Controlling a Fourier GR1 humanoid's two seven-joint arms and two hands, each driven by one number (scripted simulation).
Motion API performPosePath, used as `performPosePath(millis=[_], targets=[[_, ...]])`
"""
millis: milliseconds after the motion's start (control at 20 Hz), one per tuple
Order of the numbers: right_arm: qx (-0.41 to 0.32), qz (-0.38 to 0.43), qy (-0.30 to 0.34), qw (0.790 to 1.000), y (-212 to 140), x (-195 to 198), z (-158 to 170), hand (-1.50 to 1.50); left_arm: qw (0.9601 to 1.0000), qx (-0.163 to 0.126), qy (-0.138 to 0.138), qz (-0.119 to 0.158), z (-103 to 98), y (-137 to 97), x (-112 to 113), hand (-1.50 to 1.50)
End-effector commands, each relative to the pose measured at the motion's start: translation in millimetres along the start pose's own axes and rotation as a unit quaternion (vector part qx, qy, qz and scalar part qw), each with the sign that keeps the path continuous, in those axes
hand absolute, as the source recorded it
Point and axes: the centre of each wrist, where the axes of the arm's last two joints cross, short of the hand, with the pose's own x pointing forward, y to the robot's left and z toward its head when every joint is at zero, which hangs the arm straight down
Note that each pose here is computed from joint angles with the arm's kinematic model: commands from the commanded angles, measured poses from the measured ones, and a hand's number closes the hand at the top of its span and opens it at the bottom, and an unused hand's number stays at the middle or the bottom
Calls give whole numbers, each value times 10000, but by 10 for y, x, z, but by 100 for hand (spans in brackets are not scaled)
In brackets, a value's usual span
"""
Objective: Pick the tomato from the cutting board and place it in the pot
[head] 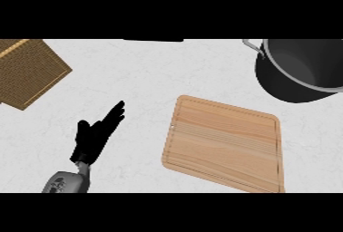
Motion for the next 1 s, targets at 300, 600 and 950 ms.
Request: performPosePath(millis=[300,600,950], targets=[[-65,1112,-719,9912,-563,266,-238,150,9999,-72,26,-96,-60,-4,9,0],[33,1566,-591,9859,-755,660,-681,150,10000,-63,-8,-60,-42,-35,87,0],[470,2044,-466,9766,-541,991,-1325,150,9998,-163,28,-57,-74,-48,1,0]])
